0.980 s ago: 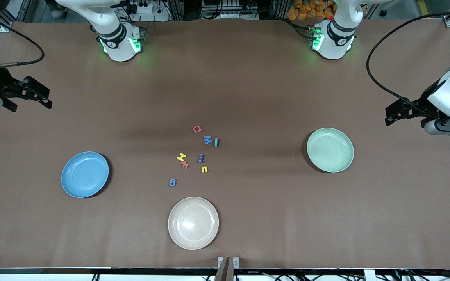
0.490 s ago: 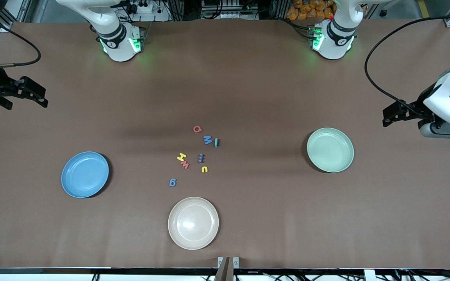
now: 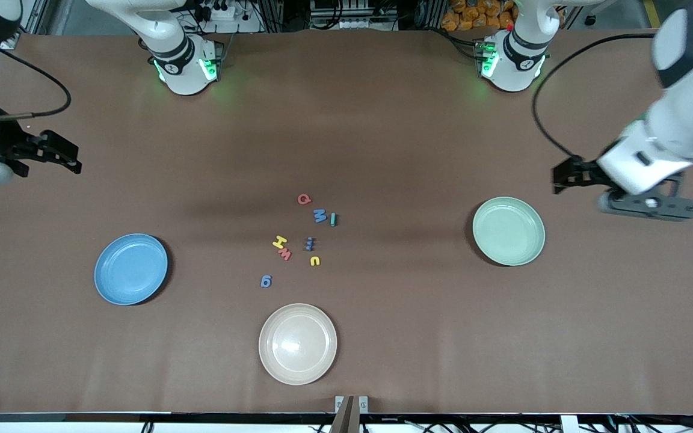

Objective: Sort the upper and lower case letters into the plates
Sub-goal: 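Move the left gripper toward the letters while the right gripper nears the blue plate, then lower the left gripper and grasp the teal letter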

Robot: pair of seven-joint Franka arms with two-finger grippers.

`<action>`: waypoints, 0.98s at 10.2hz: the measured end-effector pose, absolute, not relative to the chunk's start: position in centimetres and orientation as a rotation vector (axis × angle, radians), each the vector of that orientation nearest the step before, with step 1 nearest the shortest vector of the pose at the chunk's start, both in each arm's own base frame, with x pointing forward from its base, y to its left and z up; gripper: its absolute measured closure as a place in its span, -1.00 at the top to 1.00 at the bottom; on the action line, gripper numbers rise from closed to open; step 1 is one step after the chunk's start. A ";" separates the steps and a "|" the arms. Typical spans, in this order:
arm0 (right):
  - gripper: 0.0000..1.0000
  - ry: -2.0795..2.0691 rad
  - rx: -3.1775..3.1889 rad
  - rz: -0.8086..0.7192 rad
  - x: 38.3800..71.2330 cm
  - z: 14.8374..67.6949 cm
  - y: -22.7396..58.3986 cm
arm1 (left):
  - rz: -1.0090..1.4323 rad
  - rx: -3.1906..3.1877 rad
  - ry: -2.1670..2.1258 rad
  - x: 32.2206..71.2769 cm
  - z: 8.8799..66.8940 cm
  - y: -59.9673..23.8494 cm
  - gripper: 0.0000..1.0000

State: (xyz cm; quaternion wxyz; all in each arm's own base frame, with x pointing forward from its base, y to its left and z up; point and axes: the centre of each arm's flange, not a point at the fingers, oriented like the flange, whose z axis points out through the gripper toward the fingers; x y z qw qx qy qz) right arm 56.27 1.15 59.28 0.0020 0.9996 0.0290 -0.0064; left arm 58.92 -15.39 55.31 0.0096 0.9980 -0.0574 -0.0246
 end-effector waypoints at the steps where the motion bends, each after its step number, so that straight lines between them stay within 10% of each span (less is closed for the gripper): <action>1: 1.00 0.091 3.136 -0.037 57.1 57.9 1.2 | -0.105 3.116 -0.164 58.8 53.3 -19.1 1.00; 10: 1.00 0.085 3.159 -0.121 66.3 40.3 1.7 | 0.204 2.982 -0.257 56.5 31.3 -45.1 1.00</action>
